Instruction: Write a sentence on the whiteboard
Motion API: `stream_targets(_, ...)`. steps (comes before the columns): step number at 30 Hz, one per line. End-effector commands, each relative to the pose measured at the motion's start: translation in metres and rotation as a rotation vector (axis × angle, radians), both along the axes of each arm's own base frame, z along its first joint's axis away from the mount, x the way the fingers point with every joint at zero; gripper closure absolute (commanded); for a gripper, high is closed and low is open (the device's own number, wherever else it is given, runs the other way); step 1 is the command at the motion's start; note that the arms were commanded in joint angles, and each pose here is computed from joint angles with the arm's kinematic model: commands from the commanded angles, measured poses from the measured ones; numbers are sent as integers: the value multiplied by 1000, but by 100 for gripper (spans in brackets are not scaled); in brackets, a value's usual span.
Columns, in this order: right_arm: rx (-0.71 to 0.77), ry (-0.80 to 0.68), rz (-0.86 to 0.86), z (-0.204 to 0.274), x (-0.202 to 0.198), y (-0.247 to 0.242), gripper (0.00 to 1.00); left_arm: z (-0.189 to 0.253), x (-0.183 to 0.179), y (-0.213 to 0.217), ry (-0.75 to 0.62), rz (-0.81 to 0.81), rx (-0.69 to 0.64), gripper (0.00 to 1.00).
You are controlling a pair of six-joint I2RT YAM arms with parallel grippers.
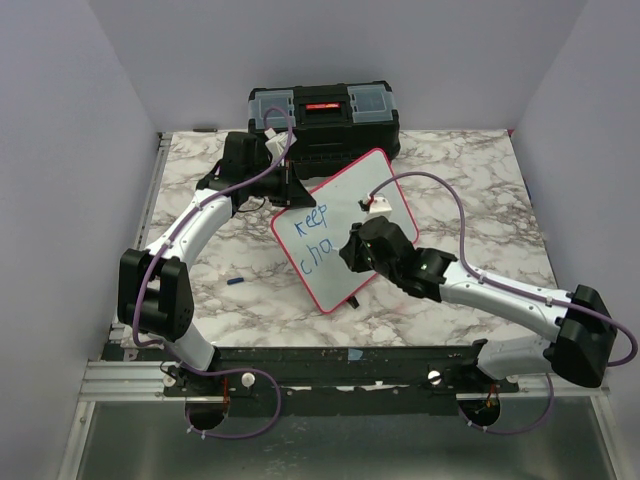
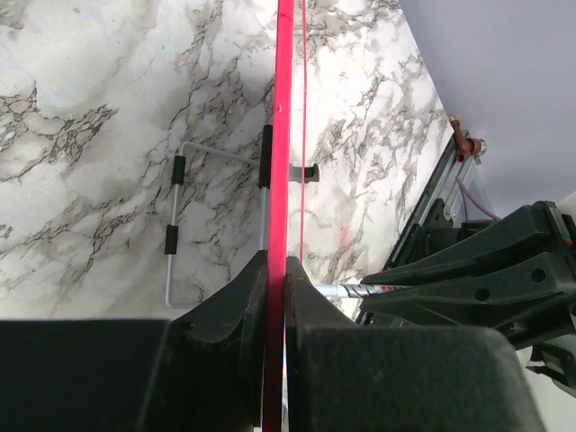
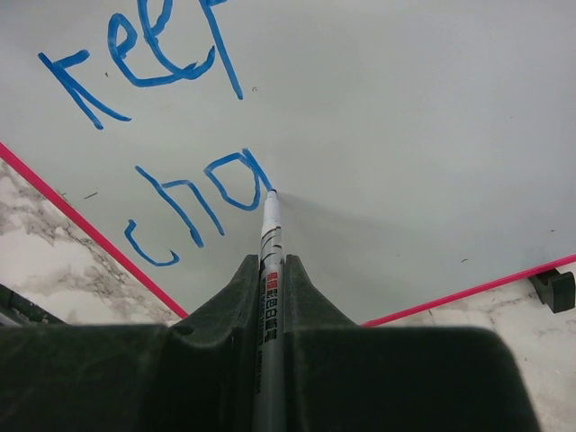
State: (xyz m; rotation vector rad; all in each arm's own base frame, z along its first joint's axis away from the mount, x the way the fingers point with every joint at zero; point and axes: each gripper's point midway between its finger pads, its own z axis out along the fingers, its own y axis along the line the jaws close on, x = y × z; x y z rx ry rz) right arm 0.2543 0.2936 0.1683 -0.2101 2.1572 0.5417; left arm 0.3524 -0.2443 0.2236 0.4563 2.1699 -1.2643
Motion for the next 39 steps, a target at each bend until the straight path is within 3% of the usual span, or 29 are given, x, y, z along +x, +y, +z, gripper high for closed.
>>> stream_targets(1,-17,0,-20,-1,-2,-8,99,26,-4,-5,-82,-34,-45,100)
stream_targets(13,59,-131,-121,49,14,-21,99,26,-5,-5,-85,-36,-45,100)
stream_targets(39,11,-121,-105,31,30,1,99,26,-5,-5,-84,-37,-44,100)
